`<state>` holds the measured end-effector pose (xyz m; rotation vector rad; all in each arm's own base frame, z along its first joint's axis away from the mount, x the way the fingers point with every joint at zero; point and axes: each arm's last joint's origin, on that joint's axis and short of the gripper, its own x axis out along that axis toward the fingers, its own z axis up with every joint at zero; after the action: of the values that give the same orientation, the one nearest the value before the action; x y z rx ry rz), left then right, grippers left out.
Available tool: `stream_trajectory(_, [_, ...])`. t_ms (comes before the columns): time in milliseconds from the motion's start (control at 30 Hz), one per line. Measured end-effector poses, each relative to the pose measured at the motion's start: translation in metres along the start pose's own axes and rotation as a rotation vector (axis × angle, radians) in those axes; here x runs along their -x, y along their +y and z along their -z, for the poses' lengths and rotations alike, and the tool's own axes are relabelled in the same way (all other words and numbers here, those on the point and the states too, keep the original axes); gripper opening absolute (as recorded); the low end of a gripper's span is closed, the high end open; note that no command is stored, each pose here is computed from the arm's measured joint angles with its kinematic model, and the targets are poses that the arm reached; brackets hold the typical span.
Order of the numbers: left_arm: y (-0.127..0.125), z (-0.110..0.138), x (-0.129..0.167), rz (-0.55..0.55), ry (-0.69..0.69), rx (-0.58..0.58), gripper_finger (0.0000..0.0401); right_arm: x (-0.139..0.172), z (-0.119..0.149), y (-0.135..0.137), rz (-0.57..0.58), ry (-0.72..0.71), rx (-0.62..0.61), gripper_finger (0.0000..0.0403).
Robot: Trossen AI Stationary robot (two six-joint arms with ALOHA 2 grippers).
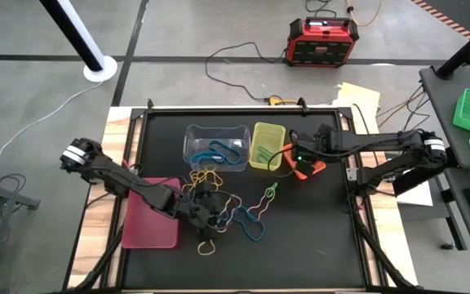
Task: Sort rubber bands into baskets
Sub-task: Put the orange rubber band into the orange bin
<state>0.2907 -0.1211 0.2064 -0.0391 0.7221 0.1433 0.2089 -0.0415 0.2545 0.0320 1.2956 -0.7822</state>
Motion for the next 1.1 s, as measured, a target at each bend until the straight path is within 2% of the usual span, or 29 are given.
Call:
stream_trajectory(67, [-0.001,0.000,0.007,-0.003,-0.012,-0.015,0.0158,0.006,-0.003,0.003,-0.078,-0.043,-0.021,0.0180])
stream_trajectory(133, [-0.001,-0.001,0.012,0.005,-0.023,-0.018,0.0158,0.012,-0.007,0.008,-0.206,-0.099,-0.003,0.0198])
stream_trajectory(233, [-0.001,-0.001,0.020,-0.003,-0.029,-0.030,0.0158,0.018,-0.014,0.033,-0.459,-0.247,0.108,0.0210])
stream_trajectory(300, [-0.001,0.000,0.024,-0.019,-0.035,-0.041,0.0158,0.016,-0.014,0.056,-0.549,-0.318,0.204,0.0210])
stream_trajectory(367, [-0.002,0.000,0.029,-0.032,-0.040,-0.051,0.0158,0.013,-0.012,0.078,-0.593,-0.369,0.296,0.0205])
stream_trajectory(467, [-0.003,0.000,0.036,-0.030,-0.047,-0.059,0.0158,0.007,-0.012,0.110,-0.618,-0.420,0.410,0.0198])
stream_trajectory(633, [-0.003,0.000,0.044,-0.035,-0.060,-0.068,0.0158,-0.014,-0.016,0.148,-0.600,-0.354,0.511,0.0192])
stream_trajectory(967, [-0.001,-0.001,0.049,-0.031,-0.066,-0.082,0.0158,-0.052,-0.031,0.186,-0.548,-0.253,0.611,0.0186])
stream_trajectory(1100, [-0.001,-0.002,0.049,-0.047,-0.072,-0.086,0.0158,-0.059,-0.036,0.191,-0.540,-0.238,0.620,0.0145])
